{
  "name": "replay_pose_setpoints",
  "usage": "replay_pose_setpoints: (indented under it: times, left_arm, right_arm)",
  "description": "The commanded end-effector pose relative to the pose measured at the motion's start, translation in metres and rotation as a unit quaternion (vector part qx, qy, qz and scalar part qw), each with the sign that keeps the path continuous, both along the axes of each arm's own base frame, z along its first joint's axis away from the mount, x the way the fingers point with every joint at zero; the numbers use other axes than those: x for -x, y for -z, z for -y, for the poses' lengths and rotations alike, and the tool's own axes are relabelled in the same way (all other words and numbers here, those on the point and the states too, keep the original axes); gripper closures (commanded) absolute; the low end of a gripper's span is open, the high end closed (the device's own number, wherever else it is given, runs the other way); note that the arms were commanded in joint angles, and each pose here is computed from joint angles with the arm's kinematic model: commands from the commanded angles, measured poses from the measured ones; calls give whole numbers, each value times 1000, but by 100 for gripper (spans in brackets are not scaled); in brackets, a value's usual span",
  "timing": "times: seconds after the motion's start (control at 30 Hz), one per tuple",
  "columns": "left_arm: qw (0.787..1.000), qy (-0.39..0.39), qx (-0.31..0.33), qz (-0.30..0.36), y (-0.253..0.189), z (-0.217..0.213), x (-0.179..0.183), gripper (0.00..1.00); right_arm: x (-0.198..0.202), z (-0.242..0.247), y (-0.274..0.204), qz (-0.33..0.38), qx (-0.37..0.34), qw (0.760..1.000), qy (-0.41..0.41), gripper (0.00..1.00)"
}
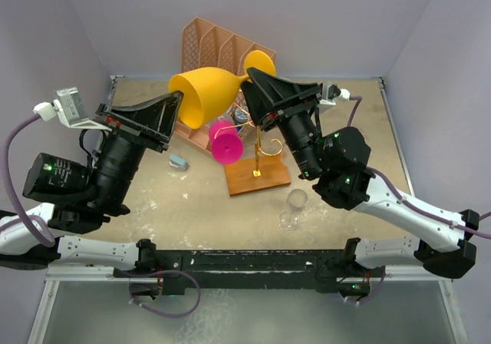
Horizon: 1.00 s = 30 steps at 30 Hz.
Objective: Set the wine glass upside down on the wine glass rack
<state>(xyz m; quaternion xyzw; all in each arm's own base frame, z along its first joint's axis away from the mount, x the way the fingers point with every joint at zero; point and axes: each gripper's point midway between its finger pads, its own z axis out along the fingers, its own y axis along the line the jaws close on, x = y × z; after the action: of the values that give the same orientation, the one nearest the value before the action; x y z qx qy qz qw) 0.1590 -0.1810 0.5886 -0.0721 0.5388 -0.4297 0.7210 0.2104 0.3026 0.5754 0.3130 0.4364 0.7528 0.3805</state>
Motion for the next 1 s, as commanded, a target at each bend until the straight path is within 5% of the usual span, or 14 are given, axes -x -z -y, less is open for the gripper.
replay_pose_setpoints:
  times: [0.0,0.37,0.47,0.63,0.97]
  left_arm:
    - [999,29,31,23,-14,3,8,100]
    - [998,48,13,26,-5,17,12,100]
    - [998,53,6,23,1,19,13,100]
    - [999,33,-17,-17,19,13,5,64]
    - [991,1,-101,-91,71,2,-3,47]
  right_arm:
    - [4,13,-30,11,-77,997,-25,56]
    - [10,15,-41,55,-75,995,-21,84]
    - [12,24,-46,78,-68,995,0,100]
    - [12,46,-53,114,-28,990,72,100]
    - [24,95,-50,190,132,952,198,100]
